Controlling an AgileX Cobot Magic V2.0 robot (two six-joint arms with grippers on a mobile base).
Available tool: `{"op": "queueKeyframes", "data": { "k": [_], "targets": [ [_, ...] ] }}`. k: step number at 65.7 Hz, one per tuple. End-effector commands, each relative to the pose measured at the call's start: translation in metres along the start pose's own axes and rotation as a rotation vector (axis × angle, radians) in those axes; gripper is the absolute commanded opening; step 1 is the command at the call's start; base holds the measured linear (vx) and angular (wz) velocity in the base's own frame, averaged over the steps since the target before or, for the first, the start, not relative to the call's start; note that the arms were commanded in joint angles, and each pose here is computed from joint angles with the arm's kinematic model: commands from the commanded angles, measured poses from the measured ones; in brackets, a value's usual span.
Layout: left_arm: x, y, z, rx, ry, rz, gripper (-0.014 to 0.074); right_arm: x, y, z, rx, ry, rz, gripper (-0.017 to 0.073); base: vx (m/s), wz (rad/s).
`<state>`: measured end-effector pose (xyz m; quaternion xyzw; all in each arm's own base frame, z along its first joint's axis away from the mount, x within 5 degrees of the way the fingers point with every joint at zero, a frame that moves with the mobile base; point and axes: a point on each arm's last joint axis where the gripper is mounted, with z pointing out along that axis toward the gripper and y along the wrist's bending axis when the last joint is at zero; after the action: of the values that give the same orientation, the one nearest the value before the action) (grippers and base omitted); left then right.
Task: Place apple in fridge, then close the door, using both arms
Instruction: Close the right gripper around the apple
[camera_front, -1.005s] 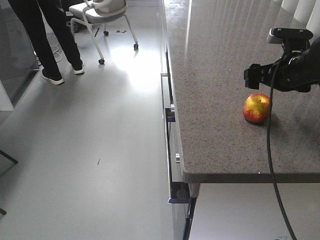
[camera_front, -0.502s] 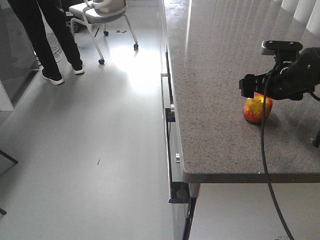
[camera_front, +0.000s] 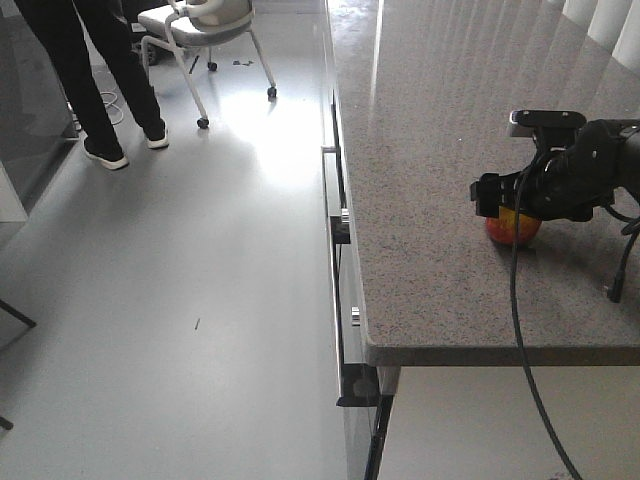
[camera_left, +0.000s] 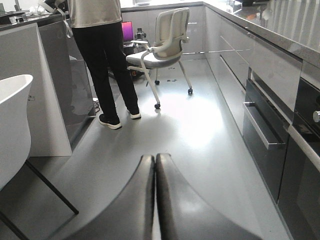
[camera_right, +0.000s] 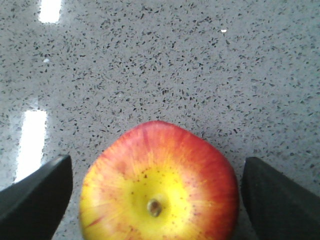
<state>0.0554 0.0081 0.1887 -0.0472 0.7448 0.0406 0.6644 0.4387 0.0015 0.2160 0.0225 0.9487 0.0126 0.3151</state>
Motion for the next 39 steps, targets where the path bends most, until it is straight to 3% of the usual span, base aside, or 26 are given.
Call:
{"op": "queueKeyframes", "data": {
  "k": [1,17,39],
  "targets": [
    [-0.0123,-0.0014,-0.0027,0.018,-0.098,-0.009,-0.0006,-0.0226,-0.0006,-0.0263,0.001,-0.131,-0.011,0.0642,0.0,0.0],
    [-0.0123,-0.0014,-0.0027,0.018,-0.098,-0.009,-0.0006,-0.0198,-0.0008,-0.0232,0.003,-0.105,-0.013,0.0575,0.0,0.0],
    [-0.0123,-0.0014,-0.0027,0.018,-0.098,-0.009,-0.0006,-0.0203,-0.0006,-0.0257,0.002,-0.106,-0.012,0.0298,0.0,0.0]
  ]
}}
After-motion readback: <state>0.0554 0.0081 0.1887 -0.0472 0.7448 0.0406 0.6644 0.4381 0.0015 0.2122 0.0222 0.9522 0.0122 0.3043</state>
